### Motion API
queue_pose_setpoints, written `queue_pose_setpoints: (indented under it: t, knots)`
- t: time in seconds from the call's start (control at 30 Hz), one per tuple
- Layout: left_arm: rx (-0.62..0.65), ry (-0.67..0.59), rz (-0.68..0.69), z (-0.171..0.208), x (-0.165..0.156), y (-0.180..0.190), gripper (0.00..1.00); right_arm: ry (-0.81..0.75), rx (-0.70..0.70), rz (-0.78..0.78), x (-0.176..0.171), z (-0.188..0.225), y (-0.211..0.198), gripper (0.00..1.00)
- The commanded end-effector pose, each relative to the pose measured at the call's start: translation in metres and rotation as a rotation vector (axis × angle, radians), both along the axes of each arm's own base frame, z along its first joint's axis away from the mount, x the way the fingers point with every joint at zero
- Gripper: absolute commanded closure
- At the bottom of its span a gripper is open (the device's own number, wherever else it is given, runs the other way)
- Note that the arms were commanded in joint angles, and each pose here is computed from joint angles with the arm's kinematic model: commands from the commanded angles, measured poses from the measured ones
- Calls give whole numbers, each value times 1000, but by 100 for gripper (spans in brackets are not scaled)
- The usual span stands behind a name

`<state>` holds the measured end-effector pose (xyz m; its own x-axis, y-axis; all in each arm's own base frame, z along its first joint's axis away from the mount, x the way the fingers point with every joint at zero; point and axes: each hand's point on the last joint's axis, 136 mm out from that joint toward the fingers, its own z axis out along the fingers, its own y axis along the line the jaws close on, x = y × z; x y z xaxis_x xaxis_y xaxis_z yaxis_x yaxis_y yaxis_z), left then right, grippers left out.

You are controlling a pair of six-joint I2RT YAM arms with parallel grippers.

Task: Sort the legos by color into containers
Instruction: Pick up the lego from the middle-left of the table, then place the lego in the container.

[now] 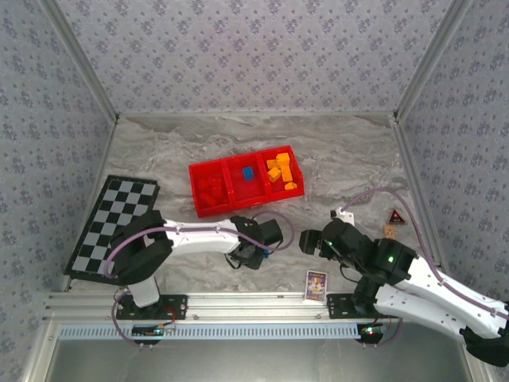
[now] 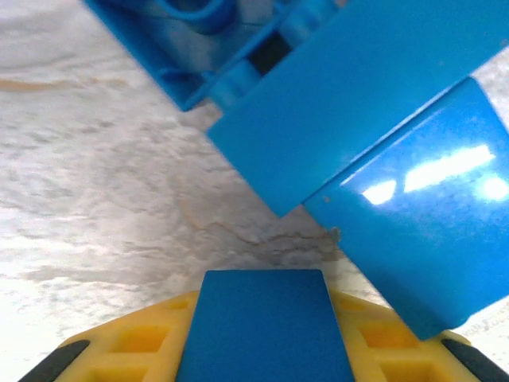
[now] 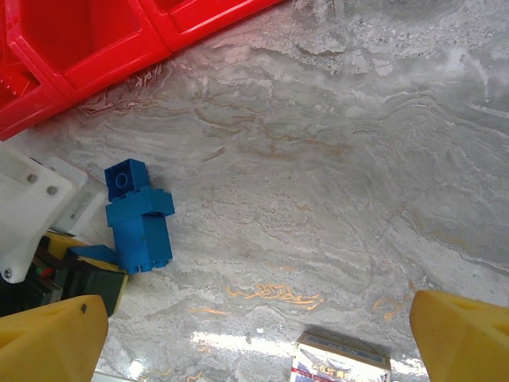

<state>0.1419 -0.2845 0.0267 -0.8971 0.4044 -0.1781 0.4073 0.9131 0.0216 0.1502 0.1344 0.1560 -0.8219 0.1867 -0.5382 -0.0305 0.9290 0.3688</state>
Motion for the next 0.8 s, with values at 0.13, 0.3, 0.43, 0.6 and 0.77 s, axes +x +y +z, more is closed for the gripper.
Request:
queue_pose_setpoints:
  t: [0.13, 0.3, 0.43, 0.6, 0.77]
  knots:
    - [-85, -218, 110, 72, 46, 13, 74, -1, -14, -33, 2, -6, -6, 0]
    - [-167, -277, 136, 111, 75, 14, 74, -9, -14, -38, 3, -4, -7, 0]
    - [-191, -306, 150, 134, 104, 16, 74, -10, -16, -42, 3, -6, -8, 0]
    - [-197, -315, 182, 147, 157, 23, 72, -7, -11, -47, -1, -8, -15, 0]
    - [-190, -311, 208, 145, 205, 24, 72, -12, -13, -58, -7, -8, -26, 0]
